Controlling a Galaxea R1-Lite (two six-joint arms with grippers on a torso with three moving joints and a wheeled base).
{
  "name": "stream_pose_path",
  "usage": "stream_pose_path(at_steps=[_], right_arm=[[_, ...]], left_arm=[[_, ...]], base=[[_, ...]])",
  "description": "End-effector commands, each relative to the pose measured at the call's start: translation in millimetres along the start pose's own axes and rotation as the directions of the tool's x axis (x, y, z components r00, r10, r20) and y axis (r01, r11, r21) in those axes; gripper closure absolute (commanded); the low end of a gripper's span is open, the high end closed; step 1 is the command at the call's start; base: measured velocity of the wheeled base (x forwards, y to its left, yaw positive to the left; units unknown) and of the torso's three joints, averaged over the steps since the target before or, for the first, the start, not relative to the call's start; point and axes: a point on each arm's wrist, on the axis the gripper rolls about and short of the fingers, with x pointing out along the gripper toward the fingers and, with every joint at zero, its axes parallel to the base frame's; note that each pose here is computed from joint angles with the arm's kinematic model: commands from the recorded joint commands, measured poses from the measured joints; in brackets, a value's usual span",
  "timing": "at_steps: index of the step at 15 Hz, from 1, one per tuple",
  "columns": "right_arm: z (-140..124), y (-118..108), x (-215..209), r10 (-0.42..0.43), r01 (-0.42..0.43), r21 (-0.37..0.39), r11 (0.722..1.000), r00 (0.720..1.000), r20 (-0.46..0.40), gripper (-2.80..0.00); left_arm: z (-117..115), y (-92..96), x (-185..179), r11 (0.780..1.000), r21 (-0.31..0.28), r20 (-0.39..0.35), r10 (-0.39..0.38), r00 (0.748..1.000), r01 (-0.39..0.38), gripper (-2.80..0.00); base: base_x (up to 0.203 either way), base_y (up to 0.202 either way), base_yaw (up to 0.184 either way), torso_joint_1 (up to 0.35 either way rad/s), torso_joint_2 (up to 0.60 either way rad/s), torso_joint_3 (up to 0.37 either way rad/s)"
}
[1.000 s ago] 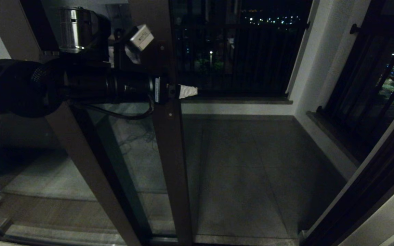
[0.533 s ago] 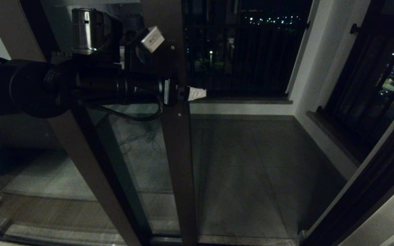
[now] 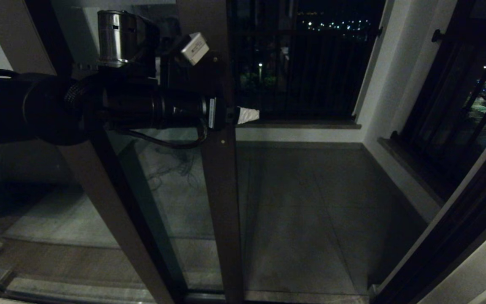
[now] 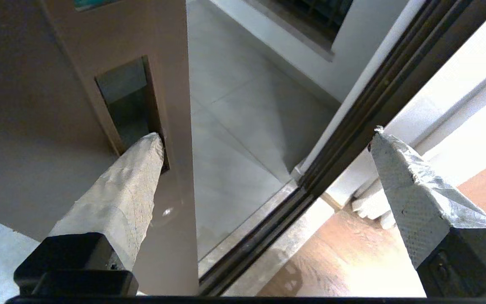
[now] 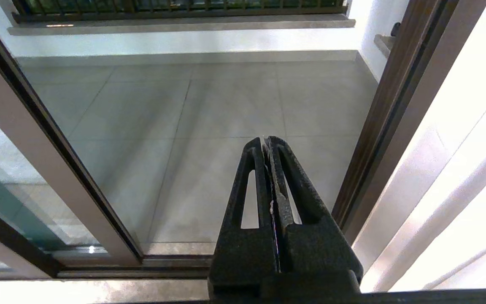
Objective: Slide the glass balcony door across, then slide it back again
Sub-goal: Close the slid door
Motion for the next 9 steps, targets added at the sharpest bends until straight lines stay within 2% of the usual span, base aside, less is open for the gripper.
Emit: stream_pose_path(at_steps=[1, 9], right_arm=[[0.0, 0.0, 0.1, 0.000, 0.000, -0.001, 1.000, 1.000, -0.002, 0.00], [0.0, 0.0, 0.1, 0.000, 0.000, -0.001, 1.000, 1.000, -0.002, 0.00]], left_arm=[[-0.7, -4.3, 5.9, 1.000, 0.002, -0.004, -0.020, 1.000, 0.020, -2.80], [1.5, -18.0, 18.6, 0.998, 0.014, 0.003, -0.054, 0.999, 0.054, -2.80]], base=[[0.000, 0.000, 0.000, 0.000, 0.00, 0.000], [0.000, 0.000, 0.000, 0.000, 0.00, 0.000]])
